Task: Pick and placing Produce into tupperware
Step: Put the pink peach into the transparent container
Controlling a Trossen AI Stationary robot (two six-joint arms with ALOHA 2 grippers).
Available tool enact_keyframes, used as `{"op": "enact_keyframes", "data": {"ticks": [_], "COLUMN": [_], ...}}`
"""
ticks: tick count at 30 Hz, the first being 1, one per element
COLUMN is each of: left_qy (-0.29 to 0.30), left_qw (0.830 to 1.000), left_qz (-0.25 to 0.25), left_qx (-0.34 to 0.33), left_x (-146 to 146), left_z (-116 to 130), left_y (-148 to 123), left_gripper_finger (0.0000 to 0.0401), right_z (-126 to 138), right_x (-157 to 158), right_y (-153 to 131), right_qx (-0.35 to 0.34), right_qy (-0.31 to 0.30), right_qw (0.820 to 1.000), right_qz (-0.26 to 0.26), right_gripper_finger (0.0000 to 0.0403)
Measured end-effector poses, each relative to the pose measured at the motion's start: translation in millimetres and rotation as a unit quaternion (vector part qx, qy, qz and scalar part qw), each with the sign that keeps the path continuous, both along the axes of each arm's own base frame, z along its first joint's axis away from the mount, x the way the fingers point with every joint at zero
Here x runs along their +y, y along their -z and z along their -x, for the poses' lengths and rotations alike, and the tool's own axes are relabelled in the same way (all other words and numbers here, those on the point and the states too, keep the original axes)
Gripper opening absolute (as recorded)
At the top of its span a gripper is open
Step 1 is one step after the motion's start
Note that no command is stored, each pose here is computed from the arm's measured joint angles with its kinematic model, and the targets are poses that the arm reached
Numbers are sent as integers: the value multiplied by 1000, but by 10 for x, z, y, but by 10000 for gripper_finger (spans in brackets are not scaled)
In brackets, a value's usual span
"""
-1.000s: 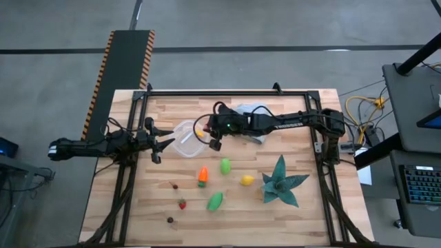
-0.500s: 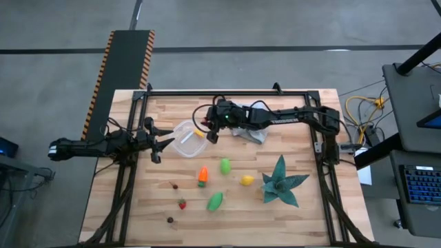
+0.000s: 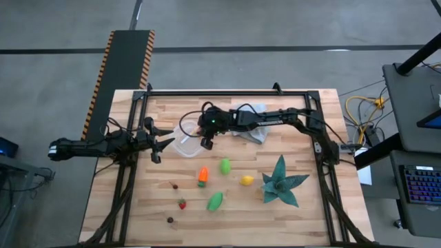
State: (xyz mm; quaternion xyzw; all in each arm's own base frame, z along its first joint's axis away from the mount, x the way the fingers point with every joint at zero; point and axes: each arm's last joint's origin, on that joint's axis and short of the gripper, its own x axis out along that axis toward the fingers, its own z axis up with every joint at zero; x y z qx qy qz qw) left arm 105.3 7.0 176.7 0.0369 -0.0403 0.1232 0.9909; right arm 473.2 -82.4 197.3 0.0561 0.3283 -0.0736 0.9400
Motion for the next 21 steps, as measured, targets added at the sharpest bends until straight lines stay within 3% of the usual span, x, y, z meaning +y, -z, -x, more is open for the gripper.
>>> {"op": "enact_keyframes", "data": {"ticks": [8,21], "left_qy": [0,0], "left_qw": [1000,1000], "left_qz": [0,0], "left_qx": [1,4], "left_x": [0,0], "left_z": [0,-3], "left_y": [3,7], "left_gripper_finger": [126,126], "right_z": [-141,-161], "right_x": [21,16], "right_y": [323,358], "right_qx": [36,54], "right_qy": [-21,-28], "right_qw": [999,998], "right_qz": [-26,-20], "right_gripper_finger": [72,77]}}
